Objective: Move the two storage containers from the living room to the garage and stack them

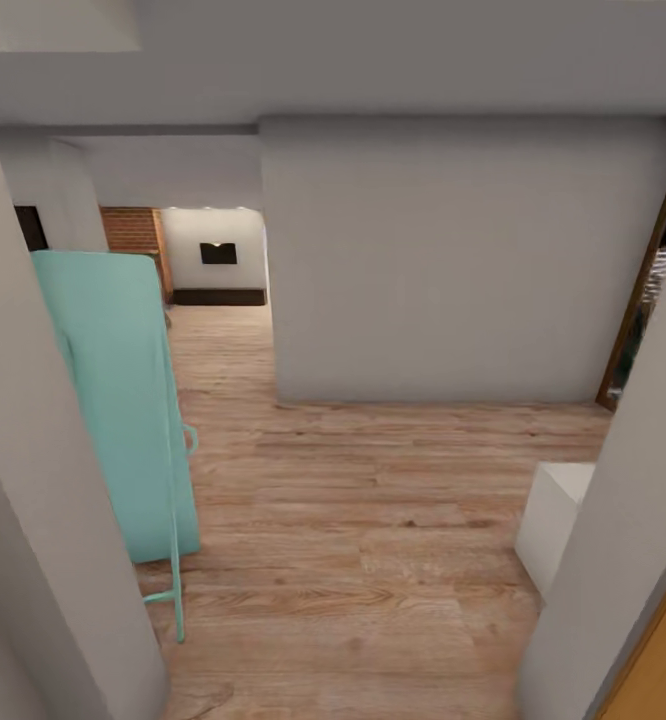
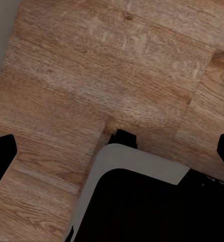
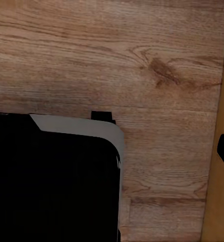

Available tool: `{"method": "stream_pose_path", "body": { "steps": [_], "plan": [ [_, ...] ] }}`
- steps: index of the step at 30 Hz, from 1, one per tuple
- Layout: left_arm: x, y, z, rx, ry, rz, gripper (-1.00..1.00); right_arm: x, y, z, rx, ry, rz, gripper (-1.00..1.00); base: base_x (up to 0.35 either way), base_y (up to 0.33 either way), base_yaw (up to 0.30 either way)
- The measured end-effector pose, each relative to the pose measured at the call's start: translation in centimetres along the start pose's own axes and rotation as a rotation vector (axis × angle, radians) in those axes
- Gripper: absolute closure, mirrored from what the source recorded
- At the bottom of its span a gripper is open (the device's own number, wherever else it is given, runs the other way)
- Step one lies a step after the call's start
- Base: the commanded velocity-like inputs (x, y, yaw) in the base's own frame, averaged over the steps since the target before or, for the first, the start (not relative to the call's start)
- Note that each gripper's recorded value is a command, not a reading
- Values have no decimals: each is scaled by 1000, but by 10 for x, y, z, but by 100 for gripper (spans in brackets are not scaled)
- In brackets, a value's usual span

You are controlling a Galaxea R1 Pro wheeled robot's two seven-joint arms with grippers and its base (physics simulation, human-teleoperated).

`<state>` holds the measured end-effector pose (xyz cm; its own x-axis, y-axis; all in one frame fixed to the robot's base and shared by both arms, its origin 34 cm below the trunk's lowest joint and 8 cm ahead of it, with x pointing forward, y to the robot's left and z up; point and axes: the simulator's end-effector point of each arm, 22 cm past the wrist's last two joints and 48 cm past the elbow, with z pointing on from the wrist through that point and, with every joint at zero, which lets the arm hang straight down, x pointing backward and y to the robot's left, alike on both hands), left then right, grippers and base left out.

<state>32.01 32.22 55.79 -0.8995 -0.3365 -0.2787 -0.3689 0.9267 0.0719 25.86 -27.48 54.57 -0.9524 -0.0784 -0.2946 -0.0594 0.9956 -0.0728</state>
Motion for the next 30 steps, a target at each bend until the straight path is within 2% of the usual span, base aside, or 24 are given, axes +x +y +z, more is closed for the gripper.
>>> {"method": "stream_pose_path", "body": {
  "steps": [30],
  "plan": [
    [1,-2,0,3,2,3,-100,0,-1,0,1,0,-4,-100,323,0,0]
  ]
}}
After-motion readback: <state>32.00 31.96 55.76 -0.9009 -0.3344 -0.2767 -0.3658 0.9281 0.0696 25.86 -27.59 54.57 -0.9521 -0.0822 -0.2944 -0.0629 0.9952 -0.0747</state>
